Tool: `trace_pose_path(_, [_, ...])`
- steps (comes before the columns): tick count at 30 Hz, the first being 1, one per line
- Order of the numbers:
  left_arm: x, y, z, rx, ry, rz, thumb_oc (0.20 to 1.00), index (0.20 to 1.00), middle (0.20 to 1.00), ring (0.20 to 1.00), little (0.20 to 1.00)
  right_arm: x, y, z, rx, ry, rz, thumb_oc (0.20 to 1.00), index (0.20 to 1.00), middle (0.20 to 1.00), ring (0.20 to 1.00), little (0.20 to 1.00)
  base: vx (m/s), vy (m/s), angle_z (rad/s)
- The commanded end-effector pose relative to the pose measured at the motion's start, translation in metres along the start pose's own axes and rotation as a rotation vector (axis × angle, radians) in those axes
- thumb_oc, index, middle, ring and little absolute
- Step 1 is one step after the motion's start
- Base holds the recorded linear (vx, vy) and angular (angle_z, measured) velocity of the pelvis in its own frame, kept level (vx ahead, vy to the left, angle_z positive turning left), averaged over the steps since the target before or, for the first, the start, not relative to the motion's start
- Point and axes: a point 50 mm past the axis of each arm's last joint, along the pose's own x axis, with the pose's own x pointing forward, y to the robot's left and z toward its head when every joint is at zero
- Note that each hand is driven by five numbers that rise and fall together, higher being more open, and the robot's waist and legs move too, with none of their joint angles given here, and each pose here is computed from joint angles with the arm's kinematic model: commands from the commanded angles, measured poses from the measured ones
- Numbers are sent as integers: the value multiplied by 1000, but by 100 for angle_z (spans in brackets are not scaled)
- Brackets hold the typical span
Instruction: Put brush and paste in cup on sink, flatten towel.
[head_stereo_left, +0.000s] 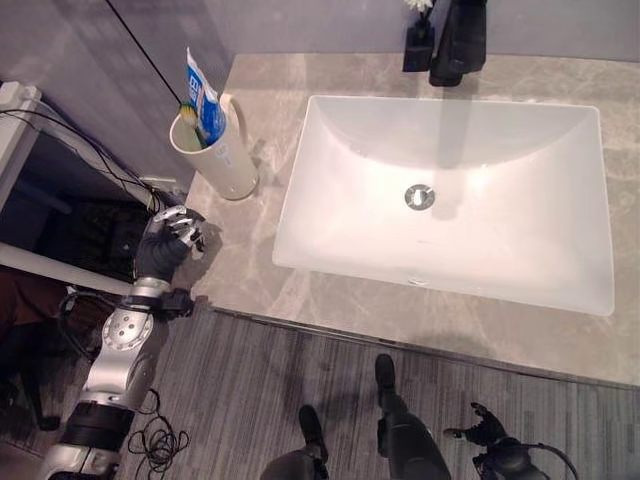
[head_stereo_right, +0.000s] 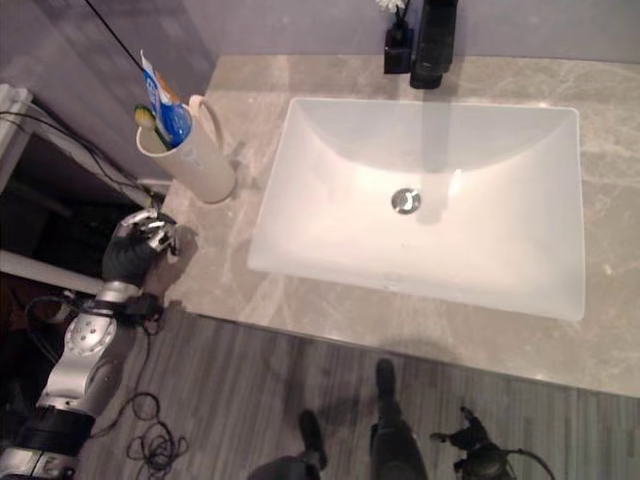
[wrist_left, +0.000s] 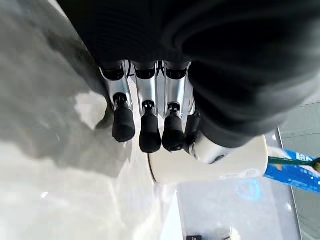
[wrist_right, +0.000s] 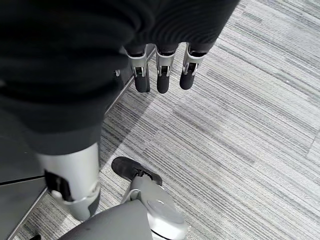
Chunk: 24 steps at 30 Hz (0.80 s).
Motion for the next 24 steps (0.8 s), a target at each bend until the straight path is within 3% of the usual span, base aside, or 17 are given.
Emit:
trace_pose_path(1, [1, 12, -3, 61, 4, 50, 200, 200, 200, 200, 200, -2, 13, 6, -35, -49, 23, 1000, 1000, 1000, 1000, 1000, 28, -32, -15])
trace_pose_path(13, [9, 23, 4, 127, -15, 124, 200, 200, 200, 200, 200, -2, 11, 7, 22, -46, 5, 1000, 1000, 1000, 1000, 1000, 8, -7, -2])
trace_pose_path(24, [39, 41, 36, 213, -100, 190, 200, 200, 200, 200, 200, -4, 4, -4, -18, -24, 4, 1000, 1000, 1000, 1000, 1000, 5, -7, -4])
